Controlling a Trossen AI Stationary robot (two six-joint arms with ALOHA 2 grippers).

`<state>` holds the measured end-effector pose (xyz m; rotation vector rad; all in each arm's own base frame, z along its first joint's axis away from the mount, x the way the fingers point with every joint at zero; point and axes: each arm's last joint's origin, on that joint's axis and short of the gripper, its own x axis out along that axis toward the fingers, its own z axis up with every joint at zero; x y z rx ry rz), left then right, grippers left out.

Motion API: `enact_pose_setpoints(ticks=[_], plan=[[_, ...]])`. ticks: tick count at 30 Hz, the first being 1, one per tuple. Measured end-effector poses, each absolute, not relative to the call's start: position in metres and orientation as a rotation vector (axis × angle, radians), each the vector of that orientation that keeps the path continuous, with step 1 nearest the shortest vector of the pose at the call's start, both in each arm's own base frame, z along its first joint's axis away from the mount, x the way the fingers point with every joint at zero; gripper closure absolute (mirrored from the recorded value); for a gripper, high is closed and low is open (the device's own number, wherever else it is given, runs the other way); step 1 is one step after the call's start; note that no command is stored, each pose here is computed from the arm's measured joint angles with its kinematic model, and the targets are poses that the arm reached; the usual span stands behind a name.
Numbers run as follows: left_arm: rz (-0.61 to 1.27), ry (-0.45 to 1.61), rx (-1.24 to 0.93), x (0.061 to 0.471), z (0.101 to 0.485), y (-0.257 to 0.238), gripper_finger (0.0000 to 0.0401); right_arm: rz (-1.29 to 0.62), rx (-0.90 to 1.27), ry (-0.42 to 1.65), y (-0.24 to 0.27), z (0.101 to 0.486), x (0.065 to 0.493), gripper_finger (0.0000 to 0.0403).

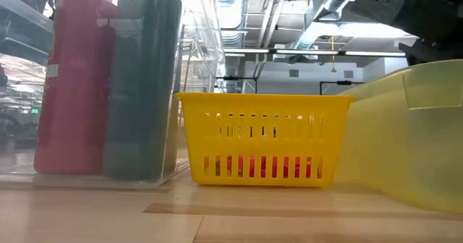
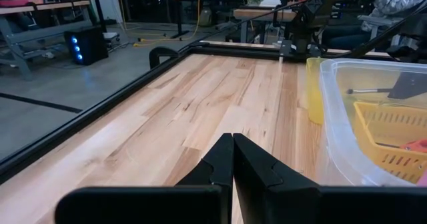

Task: Pick & Place Paint Supplies
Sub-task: Put the black paint brush into the right yellow bin, then adjust the right yellow bin

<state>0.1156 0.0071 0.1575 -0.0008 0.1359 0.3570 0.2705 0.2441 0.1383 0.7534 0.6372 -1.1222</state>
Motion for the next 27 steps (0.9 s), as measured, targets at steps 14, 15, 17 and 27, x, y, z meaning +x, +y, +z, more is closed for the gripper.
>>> enact_pose_setpoints(ticks=[14,15,17,27], plan=[[0.357,0.136,-0.001,0.116,0.157,0.007,0.0401,-1.094,0.745,0.585,0.243,0.141,0.273,0.0341],[0.356,0.136,-0.001,0.116,0.157,0.007,0.0401,-1.092,0.743,0.576,0.243,0.142,0.273,0.034],[0.357,0.136,-0.001,0.116,0.158,0.007,0.0401,-1.089,0.743,0.564,0.242,0.144,0.274,0.034],[0.357,0.135,-0.001,0.116,0.158,0.007,0.0401,-1.061,0.774,0.488,0.222,0.208,0.257,0.0341]])
